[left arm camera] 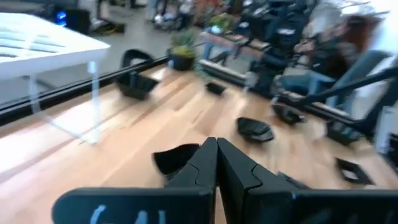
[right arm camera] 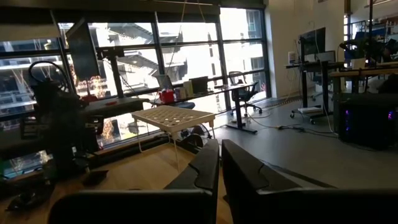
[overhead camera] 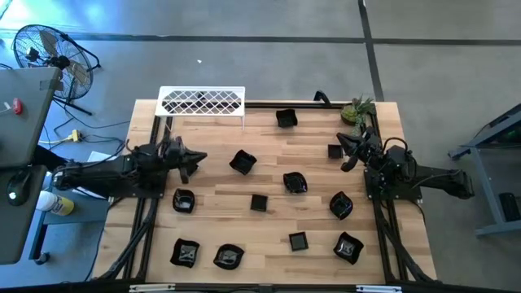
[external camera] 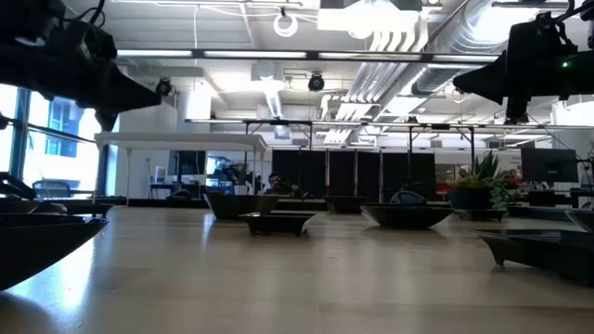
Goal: Pick & Place Mini shaped plates
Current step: Put the black square plate on the shelf
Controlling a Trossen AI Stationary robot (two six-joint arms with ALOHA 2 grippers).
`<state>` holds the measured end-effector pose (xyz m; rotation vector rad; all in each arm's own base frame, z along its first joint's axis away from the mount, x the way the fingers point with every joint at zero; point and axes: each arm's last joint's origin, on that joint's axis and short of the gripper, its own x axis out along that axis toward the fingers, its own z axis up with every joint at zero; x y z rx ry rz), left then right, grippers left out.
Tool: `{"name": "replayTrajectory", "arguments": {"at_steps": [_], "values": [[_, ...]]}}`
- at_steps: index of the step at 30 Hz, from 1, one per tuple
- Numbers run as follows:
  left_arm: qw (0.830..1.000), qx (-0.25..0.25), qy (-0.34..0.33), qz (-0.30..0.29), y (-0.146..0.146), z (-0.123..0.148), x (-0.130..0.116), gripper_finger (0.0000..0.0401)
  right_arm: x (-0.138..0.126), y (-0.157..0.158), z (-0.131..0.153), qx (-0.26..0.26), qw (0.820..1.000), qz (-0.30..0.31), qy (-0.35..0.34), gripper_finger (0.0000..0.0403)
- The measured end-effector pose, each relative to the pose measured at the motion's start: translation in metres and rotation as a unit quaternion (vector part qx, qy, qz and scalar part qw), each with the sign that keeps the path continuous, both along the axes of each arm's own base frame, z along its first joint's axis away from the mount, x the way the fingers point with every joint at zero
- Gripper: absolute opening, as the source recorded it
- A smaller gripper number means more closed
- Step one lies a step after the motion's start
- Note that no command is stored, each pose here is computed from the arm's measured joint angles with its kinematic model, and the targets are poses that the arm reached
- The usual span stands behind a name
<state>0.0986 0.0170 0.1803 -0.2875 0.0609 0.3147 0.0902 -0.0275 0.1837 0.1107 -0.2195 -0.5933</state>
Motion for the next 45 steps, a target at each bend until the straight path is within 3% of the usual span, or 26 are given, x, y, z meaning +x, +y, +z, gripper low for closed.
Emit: {"name": "replayTrajectory", "arguments": {"at_steps": [7,10,14,22,30,39,45], "values": [[0.991,-0.012,0.129,0.036,0.005,0.007,0.026,0.0034,0.000,0.000,0.000,0.000,1.000,0.000,0.000,0.0016],[0.980,-0.028,0.195,0.040,0.007,0.012,0.039,0.0056,0.000,0.000,0.000,0.000,1.000,0.000,0.000,0.0015],[0.955,-0.054,0.286,0.056,0.009,0.021,0.054,0.0077,0.000,0.000,0.000,0.000,1.000,0.000,0.000,0.0014],[0.884,-0.140,0.439,0.081,0.009,0.028,0.067,0.0084,0.000,0.000,0.000,0.001,1.000,0.000,0.000,0.0016],[0.815,-0.194,0.535,0.108,0.007,0.011,0.065,0.0084,0.000,0.000,0.000,0.000,1.000,0.000,0.000,0.0016],[0.794,-0.184,0.566,0.126,0.010,-0.005,0.076,0.0084,0.000,0.000,0.000,0.000,1.000,0.000,0.000,0.0016],[0.768,-0.170,0.600,0.150,0.011,-0.020,0.082,0.0084,0.000,0.000,0.000,0.000,1.000,0.000,0.001,0.0016]]}}
